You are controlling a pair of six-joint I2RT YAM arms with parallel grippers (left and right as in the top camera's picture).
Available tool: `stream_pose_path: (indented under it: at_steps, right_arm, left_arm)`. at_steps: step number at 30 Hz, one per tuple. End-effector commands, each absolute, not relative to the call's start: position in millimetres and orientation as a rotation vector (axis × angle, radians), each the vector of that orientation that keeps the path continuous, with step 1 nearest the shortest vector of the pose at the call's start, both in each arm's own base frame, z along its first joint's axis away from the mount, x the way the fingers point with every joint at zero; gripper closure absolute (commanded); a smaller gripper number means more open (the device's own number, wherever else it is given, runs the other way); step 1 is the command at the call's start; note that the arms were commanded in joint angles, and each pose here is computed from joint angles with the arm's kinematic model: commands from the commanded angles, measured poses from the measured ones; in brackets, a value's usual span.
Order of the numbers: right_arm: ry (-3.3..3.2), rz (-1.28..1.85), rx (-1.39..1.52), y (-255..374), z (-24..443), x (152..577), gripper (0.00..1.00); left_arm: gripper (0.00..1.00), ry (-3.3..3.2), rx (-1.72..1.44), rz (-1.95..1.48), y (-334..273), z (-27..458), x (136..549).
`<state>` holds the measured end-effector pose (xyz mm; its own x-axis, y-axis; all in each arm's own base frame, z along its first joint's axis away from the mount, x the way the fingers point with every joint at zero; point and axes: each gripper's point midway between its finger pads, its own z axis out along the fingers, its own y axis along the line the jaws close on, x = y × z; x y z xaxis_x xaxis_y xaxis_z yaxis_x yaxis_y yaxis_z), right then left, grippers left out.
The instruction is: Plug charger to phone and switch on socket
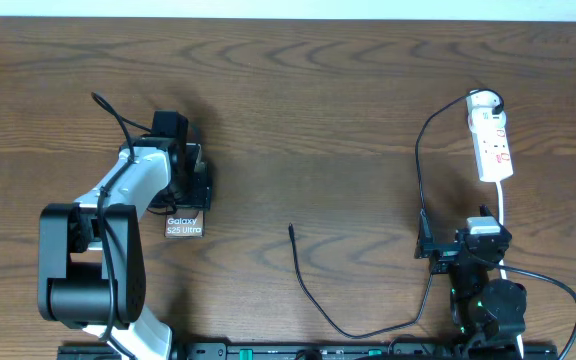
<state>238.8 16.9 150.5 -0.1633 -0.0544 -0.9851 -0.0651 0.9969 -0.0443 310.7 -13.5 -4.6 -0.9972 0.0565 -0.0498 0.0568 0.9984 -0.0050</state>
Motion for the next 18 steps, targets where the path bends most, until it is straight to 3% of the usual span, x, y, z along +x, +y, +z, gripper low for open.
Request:
stream_pose_path:
  at_steps: [1, 14, 18]
  right_arm:
    - [1.739, -0.001, -0.099, 16.4, 149.0, 238.8, 0.01]
    - [1.738, -0.001, -0.099, 16.4, 149.1, 238.8, 0.01]
    - [1.738, -0.001, -0.099, 16.4, 149.2, 238.8, 0.01]
  left_arm:
    - [0.28, 3.153, 0.105, -0.007, -12.4, -16.6, 293.1]
    - [0.38, 3.153, 0.105, -0.007, -12.4, -16.6, 293.1]
    - [0.49, 3.153, 0.105, -0.006, -12.4, -16.6, 293.2]
